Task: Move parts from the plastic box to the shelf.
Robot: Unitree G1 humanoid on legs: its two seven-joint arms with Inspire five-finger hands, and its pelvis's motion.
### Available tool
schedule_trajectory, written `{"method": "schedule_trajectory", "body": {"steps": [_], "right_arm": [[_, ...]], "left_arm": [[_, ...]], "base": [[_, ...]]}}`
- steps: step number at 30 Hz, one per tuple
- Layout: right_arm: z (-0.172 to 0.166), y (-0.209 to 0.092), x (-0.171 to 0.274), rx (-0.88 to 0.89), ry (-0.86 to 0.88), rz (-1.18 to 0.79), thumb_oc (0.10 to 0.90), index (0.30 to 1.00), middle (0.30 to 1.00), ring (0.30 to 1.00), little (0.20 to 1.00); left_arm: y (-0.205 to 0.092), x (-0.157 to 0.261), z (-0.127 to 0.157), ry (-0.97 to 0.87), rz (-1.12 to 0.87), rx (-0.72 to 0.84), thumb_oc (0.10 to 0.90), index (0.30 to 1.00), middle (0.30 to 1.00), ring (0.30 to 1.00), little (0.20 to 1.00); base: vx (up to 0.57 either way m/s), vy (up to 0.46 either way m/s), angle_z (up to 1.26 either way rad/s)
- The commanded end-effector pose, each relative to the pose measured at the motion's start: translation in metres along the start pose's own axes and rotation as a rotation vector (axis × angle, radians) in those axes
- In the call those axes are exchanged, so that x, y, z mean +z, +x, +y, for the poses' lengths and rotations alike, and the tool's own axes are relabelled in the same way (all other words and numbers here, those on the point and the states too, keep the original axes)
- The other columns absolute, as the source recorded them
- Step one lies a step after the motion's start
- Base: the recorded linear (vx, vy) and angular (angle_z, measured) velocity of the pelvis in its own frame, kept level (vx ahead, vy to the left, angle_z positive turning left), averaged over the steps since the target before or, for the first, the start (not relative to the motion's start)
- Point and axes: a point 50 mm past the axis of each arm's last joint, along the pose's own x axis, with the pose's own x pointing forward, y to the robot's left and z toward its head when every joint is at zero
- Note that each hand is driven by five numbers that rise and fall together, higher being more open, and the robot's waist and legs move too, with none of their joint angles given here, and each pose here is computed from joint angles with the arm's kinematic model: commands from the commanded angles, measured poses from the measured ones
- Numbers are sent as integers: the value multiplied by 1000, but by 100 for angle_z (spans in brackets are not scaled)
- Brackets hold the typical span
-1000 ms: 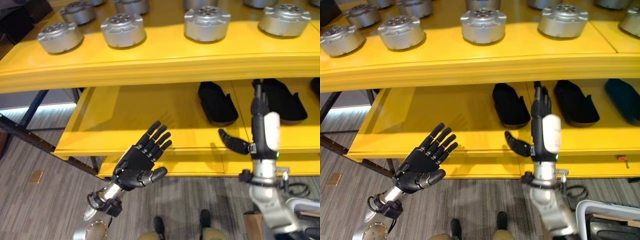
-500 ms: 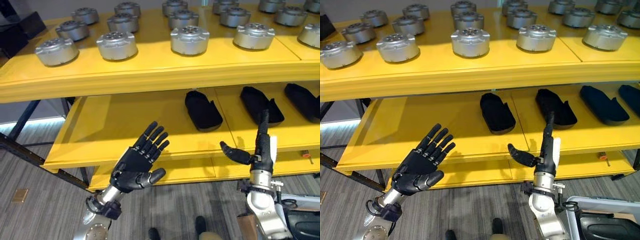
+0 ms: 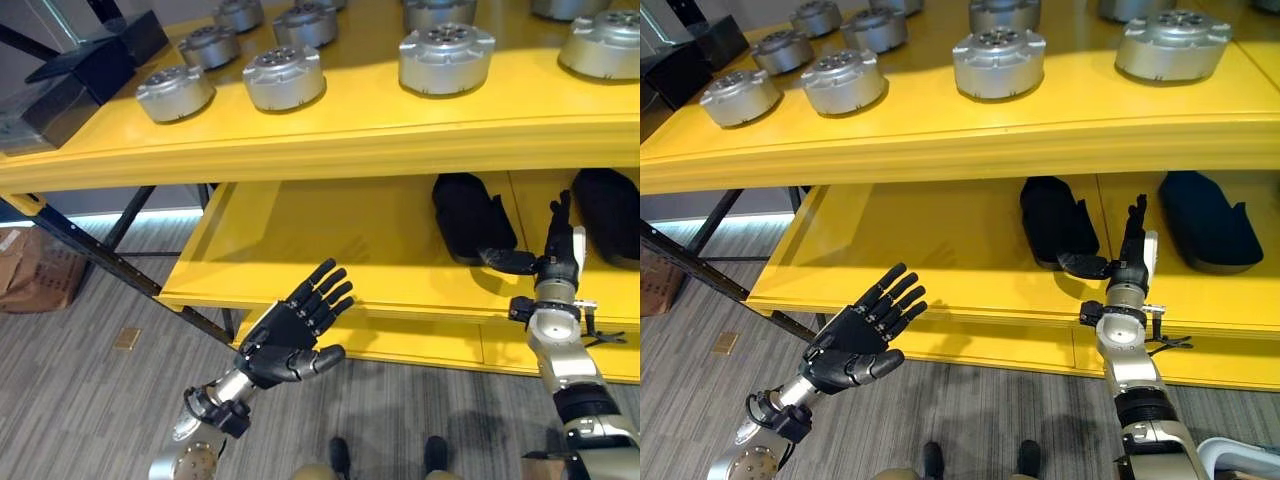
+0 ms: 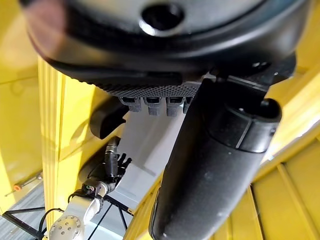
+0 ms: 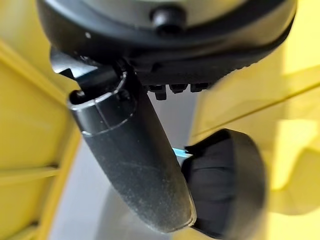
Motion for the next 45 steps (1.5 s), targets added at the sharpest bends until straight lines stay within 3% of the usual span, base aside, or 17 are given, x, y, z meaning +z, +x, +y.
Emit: {"method": "schedule_trajectory", "body": {"steps": [1,8,23,45], "right_arm": [[-13,28,70,-77,127,-258,900,1000,1000,1000,1000],[-42,47,75,-138,64,-235,900,1000,1000,1000,1000],[-67,62,85,-131,-50,-222,900,1000,1000,1000,1000],[-50,72,89,31,-59,-182,900,1000,1000,1000,1000]], "left_arm": [[25,38,-10,90,-129,-145,900,1000,1000,1000,1000],[26,35,-14,51,-123,-155,900,1000,1000,1000,1000],[27,35,-19,28,-105,-179,900,1000,1000,1000,1000],[34,51,-19,85,-97,-222,900,1000,1000,1000,1000]], "base": [[49,4,0],[37,8,1],[9,-9,0],[-33,-50,0]]}}
